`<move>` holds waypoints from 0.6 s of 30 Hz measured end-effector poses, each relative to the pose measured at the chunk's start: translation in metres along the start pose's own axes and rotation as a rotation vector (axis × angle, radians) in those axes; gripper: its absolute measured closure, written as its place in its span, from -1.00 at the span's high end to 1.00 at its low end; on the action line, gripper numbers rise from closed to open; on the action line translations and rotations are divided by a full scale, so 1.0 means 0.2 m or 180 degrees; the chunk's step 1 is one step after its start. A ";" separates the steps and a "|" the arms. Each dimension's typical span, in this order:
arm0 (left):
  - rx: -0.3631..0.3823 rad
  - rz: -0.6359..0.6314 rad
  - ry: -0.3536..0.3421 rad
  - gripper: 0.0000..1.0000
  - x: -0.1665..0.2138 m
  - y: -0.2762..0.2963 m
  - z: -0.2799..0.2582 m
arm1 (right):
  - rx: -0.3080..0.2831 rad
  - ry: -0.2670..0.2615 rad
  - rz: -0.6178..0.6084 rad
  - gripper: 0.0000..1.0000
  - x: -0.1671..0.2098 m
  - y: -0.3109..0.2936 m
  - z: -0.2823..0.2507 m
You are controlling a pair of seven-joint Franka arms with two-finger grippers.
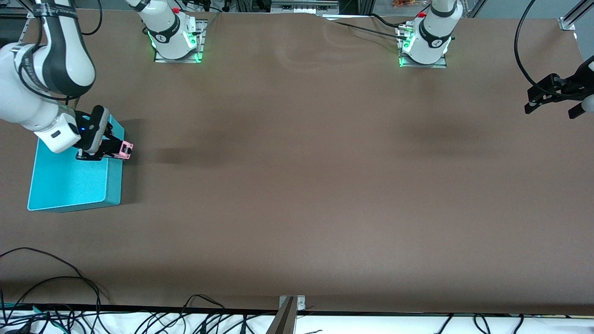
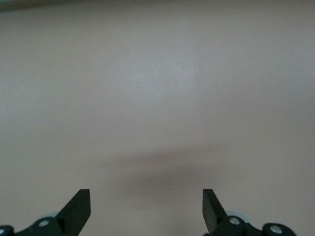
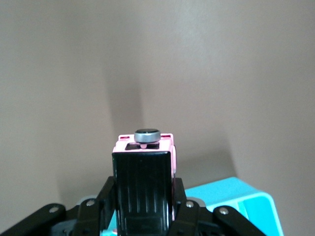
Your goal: Wind and store pink jeep toy
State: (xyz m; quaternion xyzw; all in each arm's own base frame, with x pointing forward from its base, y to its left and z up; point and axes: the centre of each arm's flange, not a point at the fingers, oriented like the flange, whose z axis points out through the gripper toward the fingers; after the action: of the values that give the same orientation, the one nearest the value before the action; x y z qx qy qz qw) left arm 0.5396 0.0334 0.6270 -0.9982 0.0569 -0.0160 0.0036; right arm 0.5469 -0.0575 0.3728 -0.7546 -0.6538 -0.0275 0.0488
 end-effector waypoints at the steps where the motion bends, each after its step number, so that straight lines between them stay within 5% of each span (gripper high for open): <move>1: 0.0000 -0.0001 0.0000 1.00 0.00 0.00 0.00 | 0.0016 0.0001 0.0009 0.00 -0.02 0.00 -0.01; 18: 0.0000 -0.0021 -0.0002 1.00 0.00 -0.02 0.00 | 0.0172 -0.0014 -0.0223 0.00 -0.43 -0.01 0.08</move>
State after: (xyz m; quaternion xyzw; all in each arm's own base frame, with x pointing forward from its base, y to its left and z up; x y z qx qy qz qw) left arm 0.5396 0.0365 0.6267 -0.9984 0.0535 -0.0157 0.0036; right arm 0.5328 -0.1397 0.3476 -0.7297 -0.6804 -0.0099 0.0667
